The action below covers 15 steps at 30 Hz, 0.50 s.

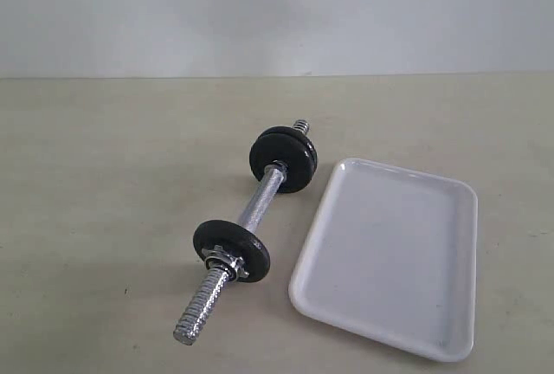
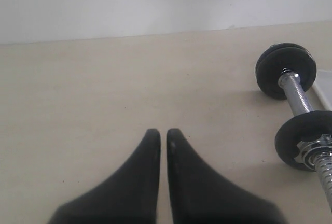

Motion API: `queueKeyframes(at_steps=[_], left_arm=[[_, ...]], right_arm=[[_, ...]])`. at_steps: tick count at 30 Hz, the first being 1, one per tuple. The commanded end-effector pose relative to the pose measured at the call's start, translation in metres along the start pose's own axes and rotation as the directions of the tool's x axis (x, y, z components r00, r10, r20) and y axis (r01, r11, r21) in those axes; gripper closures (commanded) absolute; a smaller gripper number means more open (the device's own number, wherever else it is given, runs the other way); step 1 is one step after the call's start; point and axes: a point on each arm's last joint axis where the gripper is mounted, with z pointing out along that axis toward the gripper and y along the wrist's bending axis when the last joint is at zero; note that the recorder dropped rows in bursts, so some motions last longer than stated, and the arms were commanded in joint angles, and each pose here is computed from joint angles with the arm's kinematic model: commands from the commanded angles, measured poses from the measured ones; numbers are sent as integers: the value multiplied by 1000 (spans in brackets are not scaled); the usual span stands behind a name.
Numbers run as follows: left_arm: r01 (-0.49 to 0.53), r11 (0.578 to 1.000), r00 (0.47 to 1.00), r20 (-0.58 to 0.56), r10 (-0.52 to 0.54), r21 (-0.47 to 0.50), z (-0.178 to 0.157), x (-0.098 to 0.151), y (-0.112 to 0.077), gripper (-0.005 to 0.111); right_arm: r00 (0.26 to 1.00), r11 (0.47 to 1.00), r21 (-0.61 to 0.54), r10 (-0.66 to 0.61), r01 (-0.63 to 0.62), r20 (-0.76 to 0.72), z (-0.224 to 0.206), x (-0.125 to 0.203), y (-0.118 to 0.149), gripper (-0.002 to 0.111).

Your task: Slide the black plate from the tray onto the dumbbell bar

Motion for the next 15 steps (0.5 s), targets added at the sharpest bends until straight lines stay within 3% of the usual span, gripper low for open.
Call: queueKeyframes(at_steps=[1, 10, 15], left_arm=[[2, 1000, 1000, 3, -2, -3, -1, 1, 0, 102], [2, 1000, 1000, 3, -2, -3, -1, 1, 0, 102], [2, 1000, 1000, 3, -2, -3, -1, 1, 0, 102]], right_arm=[[1000, 1000, 0, -12, 12, -6, -1, 2, 0, 109], [1000, 1000, 0, -7, 7, -6, -1, 2, 0, 109], [998, 998, -1, 68, -68, -5, -1, 2, 0, 109]])
